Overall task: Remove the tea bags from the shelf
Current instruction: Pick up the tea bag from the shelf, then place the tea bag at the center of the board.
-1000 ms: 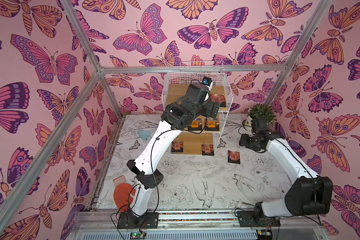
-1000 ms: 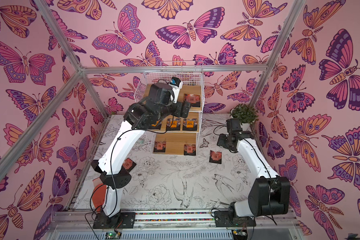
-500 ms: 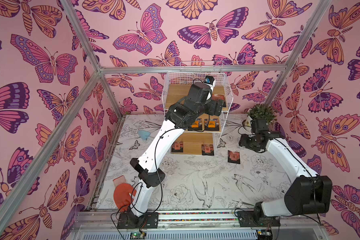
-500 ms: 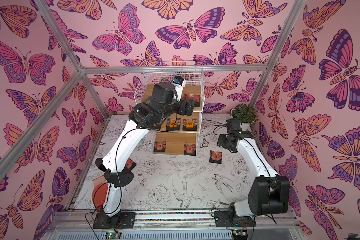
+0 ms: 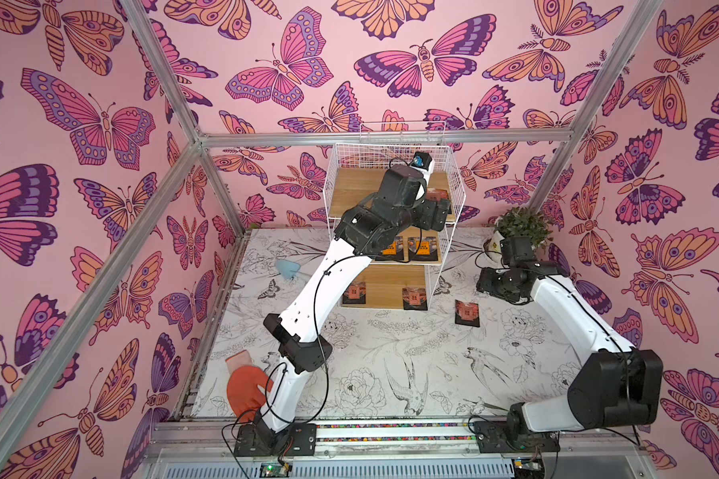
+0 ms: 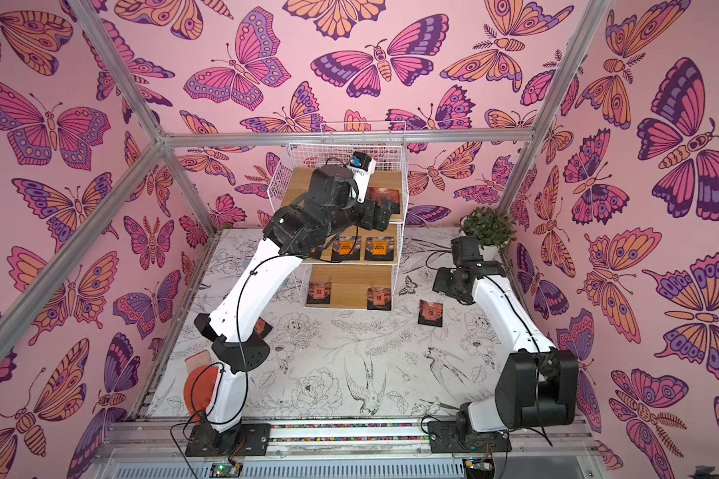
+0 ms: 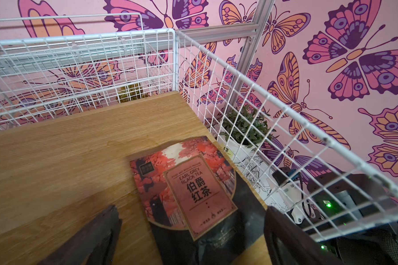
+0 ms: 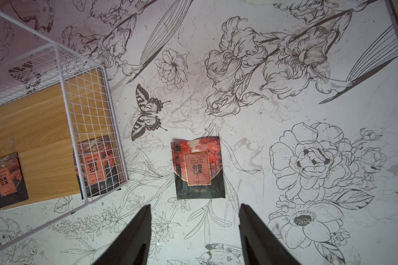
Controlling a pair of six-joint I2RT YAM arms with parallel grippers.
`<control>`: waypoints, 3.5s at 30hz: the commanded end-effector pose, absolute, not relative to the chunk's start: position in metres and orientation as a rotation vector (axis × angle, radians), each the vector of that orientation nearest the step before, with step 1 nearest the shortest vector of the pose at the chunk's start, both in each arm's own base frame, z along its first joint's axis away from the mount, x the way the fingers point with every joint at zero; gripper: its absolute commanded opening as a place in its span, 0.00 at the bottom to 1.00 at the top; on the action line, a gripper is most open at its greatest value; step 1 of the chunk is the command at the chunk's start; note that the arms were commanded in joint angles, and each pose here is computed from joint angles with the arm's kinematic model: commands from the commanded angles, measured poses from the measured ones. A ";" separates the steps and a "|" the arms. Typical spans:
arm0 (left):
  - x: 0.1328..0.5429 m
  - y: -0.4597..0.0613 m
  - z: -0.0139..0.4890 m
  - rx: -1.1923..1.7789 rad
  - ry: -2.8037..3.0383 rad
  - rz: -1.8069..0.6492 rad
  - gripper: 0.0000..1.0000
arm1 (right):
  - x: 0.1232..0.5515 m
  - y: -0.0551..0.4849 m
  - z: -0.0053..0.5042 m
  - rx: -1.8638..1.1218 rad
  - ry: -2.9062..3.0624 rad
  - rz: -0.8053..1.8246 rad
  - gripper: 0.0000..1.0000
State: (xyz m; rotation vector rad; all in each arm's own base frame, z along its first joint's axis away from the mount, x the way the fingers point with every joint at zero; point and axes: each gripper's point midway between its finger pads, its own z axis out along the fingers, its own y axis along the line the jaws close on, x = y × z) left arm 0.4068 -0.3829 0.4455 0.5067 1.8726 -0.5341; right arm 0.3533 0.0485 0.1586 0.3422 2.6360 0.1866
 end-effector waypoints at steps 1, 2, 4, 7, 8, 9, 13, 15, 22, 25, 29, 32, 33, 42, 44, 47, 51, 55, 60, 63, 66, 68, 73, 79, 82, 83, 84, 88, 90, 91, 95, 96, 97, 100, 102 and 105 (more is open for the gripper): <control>0.409 -0.397 0.431 0.540 1.887 -0.531 1.00 | 0.359 0.049 0.163 0.336 2.622 0.201 0.64; 0.409 -0.398 0.427 0.547 1.892 -0.523 1.00 | 0.360 0.049 0.163 0.334 2.620 0.201 0.64; 0.410 -0.399 0.423 0.551 1.901 -0.513 1.00 | 0.359 0.049 0.163 0.336 2.619 0.202 0.64; 0.411 -0.400 0.419 0.555 1.907 -0.496 0.99 | 0.359 0.049 0.162 0.335 2.623 0.199 0.64; 0.411 -0.399 0.419 0.557 1.905 -0.490 0.99 | 0.359 0.049 0.162 0.334 2.623 0.198 0.64; 0.411 -0.399 0.417 0.560 1.907 -0.479 0.99 | 0.359 0.049 0.162 0.334 2.622 0.199 0.64; 0.412 -0.398 0.412 0.573 1.912 -0.428 0.98 | 0.358 0.049 0.162 0.334 2.622 0.198 0.64; 0.411 -0.397 0.408 0.589 1.917 -0.392 0.97 | 0.359 0.049 0.163 0.335 2.619 0.200 0.64; 0.402 -0.400 0.385 0.665 1.967 -0.310 0.92 | 0.358 0.049 0.163 0.332 2.617 0.200 0.64; 0.400 -0.401 0.377 0.681 1.988 -0.296 0.87 | 0.357 0.049 0.160 0.331 2.622 0.204 0.64; 0.401 -0.399 0.371 0.686 2.006 -0.268 0.76 | 0.356 0.049 0.159 0.331 2.624 0.204 0.64; 0.401 -0.395 0.367 0.682 2.025 -0.258 0.72 | 0.356 0.049 0.160 0.330 2.620 0.201 0.64; 0.402 -0.393 0.365 0.678 2.034 -0.257 0.71 | 0.356 0.049 0.160 0.331 2.619 0.201 0.64; 0.404 -0.385 0.366 0.638 2.064 -0.290 0.50 | 0.357 0.050 0.162 0.330 2.613 0.210 0.64; 0.403 -0.385 0.368 0.638 2.064 -0.303 0.43 | 0.357 0.049 0.165 0.328 2.605 0.209 0.64; 0.401 -0.387 0.364 0.642 2.080 -0.328 0.32 | 0.358 0.049 0.168 0.331 2.597 0.210 0.64; 0.398 -0.388 0.365 0.637 2.090 -0.357 0.16 | 0.358 0.049 0.171 0.329 2.589 0.212 0.64; 0.396 -0.385 0.378 0.613 2.069 -0.381 0.06 | 0.359 0.049 0.171 0.332 2.586 0.215 0.64; 0.390 -0.383 0.402 0.600 2.013 -0.429 0.00 | 0.361 0.050 0.174 0.331 2.577 0.222 0.64; 0.385 -0.383 0.418 0.594 1.975 -0.473 0.00 | 0.362 0.051 0.176 0.330 2.572 0.224 0.64; 0.379 -0.380 0.434 0.586 1.939 -0.512 0.00 | 0.363 0.051 0.178 0.331 2.567 0.228 0.64; 0.373 -0.375 0.447 0.578 1.919 -0.535 0.00 | 0.364 0.052 0.180 0.328 2.562 0.232 0.64; 0.352 -0.355 0.472 0.553 1.881 -0.572 0.00 | 0.366 0.051 0.186 0.328 2.547 0.234 0.64; 0.326 -0.322 0.480 0.504 1.877 -0.582 0.00 | 0.367 0.054 0.192 0.320 2.536 0.256 0.64; 0.308 -0.299 0.468 0.477 1.917 -0.562 0.00 | 0.365 0.054 0.199 0.310 2.522 0.257 0.64; 0.302 -0.288 0.462 0.458 1.934 -0.551 0.00 | 0.364 0.053 0.201 0.309 2.517 0.253 0.64; 0.295 -0.274 0.453 0.429 1.955 -0.531 0.00 | 0.364 0.052 0.204 0.304 2.510 0.248 0.64; 0.263 -0.209 0.409 0.271 2.032 -0.444 0.00 | 0.360 0.051 0.209 0.300 2.491 0.243 0.64; 0.250 -0.177 0.377 0.174 2.089 -0.399 0.00 | 0.358 0.051 0.211 0.298 2.486 0.246 0.64; 0.244 -0.161 0.361 0.122 2.120 -0.382 0.00 | 0.357 0.051 0.211 0.297 2.484 0.249 0.64; 0.235 -0.104 0.297 -0.097 2.256 -0.284 0.00 | 0.356 0.052 0.210 0.290 2.487 0.254 0.64; 0.236 -0.094 0.281 -0.160 2.289 -0.292 0.00 | 0.355 0.052 0.210 0.288 2.489 0.253 0.64; 0.240 -0.087 0.264 -0.214 2.317 -0.306 0.00 | 0.355 0.051 0.210 0.287 2.488 0.250 0.64; 0.257 -0.067 0.217 -0.366 2.378 -0.306 0.00 | 0.355 0.051 0.209 0.287 2.489 0.250 0.64; 0.265 -0.055 0.190 -0.446 2.401 -0.276 0.00 | 0.355 0.051 0.211 0.285 2.488 0.246 0.64; 0.277 -0.044 0.158 -0.493 2.447 -0.225 0.00 | 0.353 0.047 0.212 0.287 2.483 0.221 0.64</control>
